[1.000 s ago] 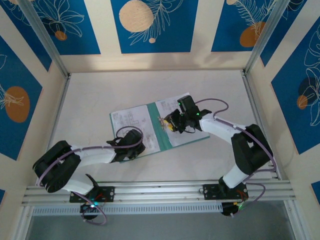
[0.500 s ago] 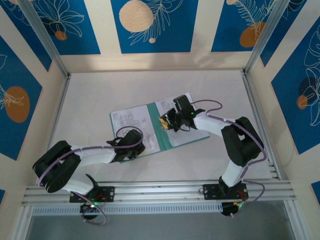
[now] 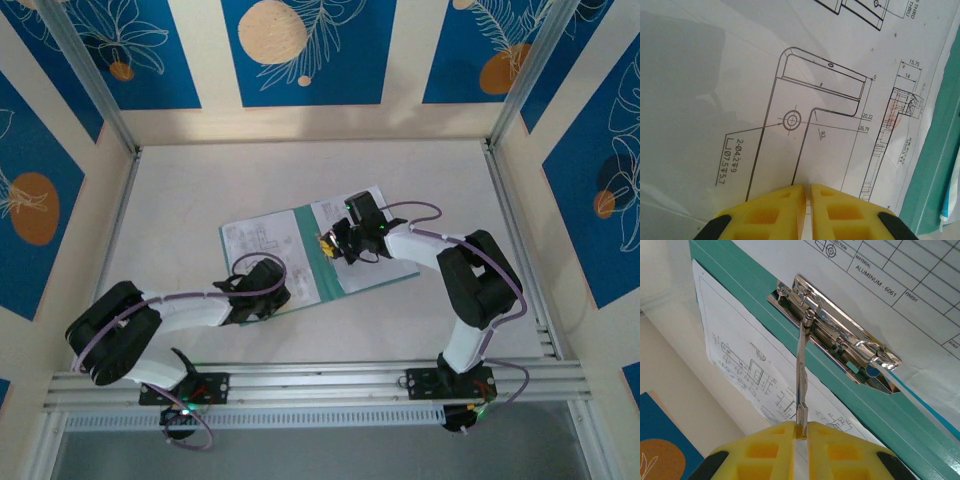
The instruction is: Put the files into the folder
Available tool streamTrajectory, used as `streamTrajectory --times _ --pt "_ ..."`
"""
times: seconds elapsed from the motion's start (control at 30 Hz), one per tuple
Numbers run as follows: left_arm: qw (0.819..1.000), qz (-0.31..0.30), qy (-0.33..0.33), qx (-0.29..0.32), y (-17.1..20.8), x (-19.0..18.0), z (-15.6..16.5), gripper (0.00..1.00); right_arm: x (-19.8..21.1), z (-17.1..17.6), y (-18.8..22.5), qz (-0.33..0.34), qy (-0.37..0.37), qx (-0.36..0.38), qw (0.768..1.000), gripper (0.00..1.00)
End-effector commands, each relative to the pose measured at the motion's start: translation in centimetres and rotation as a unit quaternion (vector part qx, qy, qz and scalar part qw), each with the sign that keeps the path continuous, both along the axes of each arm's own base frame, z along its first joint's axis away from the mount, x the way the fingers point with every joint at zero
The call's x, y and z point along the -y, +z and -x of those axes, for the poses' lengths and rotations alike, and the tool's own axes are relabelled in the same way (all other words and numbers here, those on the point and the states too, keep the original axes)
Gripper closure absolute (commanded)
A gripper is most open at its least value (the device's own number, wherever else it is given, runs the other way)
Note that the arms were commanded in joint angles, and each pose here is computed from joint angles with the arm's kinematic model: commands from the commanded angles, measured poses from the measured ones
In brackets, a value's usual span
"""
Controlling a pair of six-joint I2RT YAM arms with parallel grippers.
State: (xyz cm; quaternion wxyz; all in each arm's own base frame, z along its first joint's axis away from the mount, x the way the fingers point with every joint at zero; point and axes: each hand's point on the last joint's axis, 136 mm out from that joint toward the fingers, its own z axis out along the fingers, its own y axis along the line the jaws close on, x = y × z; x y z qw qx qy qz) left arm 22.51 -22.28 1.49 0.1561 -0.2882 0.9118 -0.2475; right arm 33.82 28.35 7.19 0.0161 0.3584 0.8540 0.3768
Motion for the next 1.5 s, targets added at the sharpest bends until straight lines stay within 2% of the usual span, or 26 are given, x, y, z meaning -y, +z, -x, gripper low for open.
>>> streamTrajectory --times 0.0,0.37,0.6,0.97,1.47 --pt "0.996 -0.063 -0.003 -0.068 -3.4 -2.7 3.2 0.87 -0.3 -0.2 0.5 -0.008 0.000 -0.002 1.000 0.85" --pt "0.996 -0.063 0.001 -0.069 -3.4 -2.8 3.2 0.87 0.2 0.4 -0.5 -0.002 0.001 -0.012 1.000 0.93" --pt "0.996 -0.061 0.014 -0.069 -3.4 -3.1 3.3 0.88 1.3 2.2 -2.6 0.011 0.011 -0.030 0.999 1.00" --pt "0.996 -0.063 0.025 -0.066 -3.2 -3.6 3.3 0.89 4.0 4.9 -7.2 0.027 0.005 -0.065 0.998 1.00" --pt "0.995 -0.067 0.037 -0.070 -3.5 -4.1 3.6 0.89 6.0 5.9 -9.7 0.047 0.003 -0.094 0.994 1.00"
